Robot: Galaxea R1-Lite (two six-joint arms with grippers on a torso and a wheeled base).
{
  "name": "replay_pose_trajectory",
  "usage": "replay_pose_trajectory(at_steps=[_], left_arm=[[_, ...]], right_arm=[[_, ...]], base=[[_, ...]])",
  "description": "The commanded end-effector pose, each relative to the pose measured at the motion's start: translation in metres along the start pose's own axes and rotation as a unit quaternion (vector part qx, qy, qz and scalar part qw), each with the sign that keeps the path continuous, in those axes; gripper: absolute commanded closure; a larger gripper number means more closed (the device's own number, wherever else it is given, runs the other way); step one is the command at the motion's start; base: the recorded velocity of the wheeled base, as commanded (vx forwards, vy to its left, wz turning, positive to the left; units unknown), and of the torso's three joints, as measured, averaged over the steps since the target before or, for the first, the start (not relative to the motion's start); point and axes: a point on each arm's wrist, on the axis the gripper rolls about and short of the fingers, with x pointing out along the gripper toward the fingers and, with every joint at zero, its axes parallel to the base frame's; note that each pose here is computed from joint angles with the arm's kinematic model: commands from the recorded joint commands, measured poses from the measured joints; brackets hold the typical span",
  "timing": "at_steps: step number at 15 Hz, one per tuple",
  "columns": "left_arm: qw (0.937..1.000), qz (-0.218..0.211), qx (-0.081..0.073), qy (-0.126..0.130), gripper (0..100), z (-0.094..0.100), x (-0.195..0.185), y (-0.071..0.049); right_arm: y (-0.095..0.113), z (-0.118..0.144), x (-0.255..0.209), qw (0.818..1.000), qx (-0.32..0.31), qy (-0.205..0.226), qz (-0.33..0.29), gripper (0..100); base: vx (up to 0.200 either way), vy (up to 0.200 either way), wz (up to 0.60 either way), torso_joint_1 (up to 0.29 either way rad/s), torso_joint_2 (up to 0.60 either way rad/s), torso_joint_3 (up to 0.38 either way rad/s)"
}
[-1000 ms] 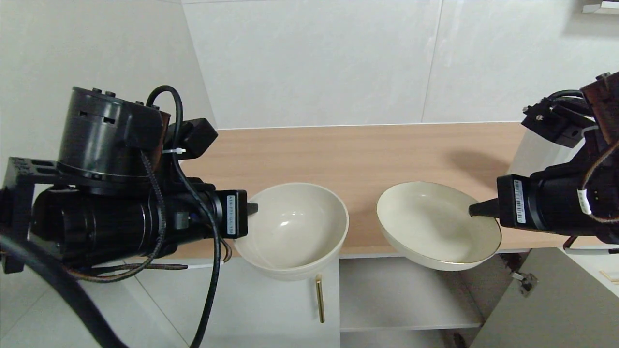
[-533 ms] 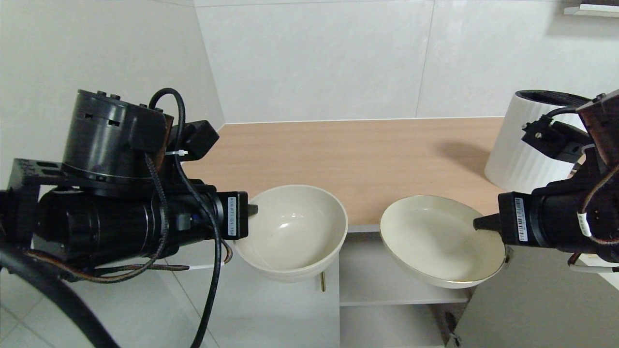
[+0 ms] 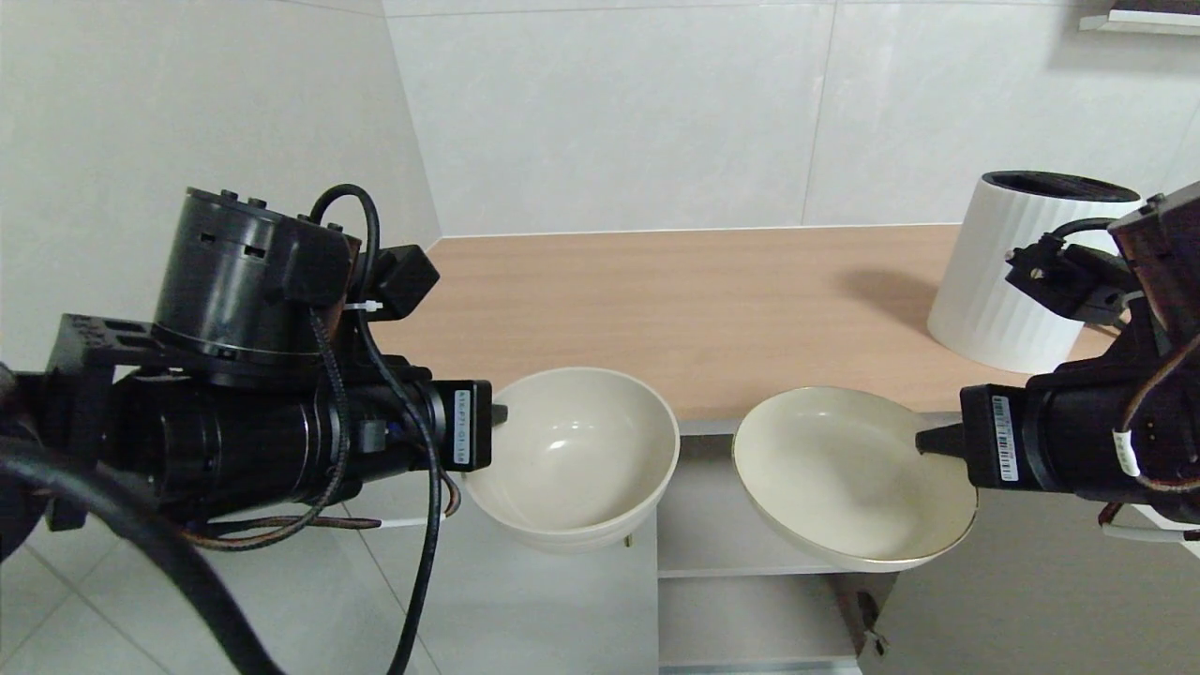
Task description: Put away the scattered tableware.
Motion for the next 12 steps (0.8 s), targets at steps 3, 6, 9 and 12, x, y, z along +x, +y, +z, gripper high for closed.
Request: replay_pose_trajectory(at_steps=[3, 6, 9, 12], left_arm=[[1.0000, -0.001, 0.002, 0.006, 100, -0.0017, 0.0032, -0.0017], [1.0000, 0.001, 0.003, 0.009, 100, -0.0026, 0.0057, -0.0018], [0.9999, 0.003, 0.002, 0.015, 100, -0.0040, 0.0098, -0.0020], [0.9999, 0.003, 0.003, 0.015, 100, -0.0041, 0.0103, -0.0020]], right_arm=[[0.0026, -0.0051, 0.0059, 1.000, -0.006, -0.005, -0.005, 100], [0.0026, -0.0061, 0.0070, 1.000, -0.007, -0.008, -0.007, 100], [0.0028, -0.0063, 0.0070, 1.000, -0.007, -0.009, -0.007, 100], [0.0026, -0.0061, 0.0070, 1.000, -0.007, -0.009, -0.007, 100]], base=[[0.000, 0.000, 0.00, 0.000, 0.00, 0.000], [0.000, 0.000, 0.00, -0.019, 0.07, 0.045], [0.000, 0.000, 0.00, -0.126, 0.40, 0.258], [0.000, 0.000, 0.00, -0.141, 0.46, 0.321]])
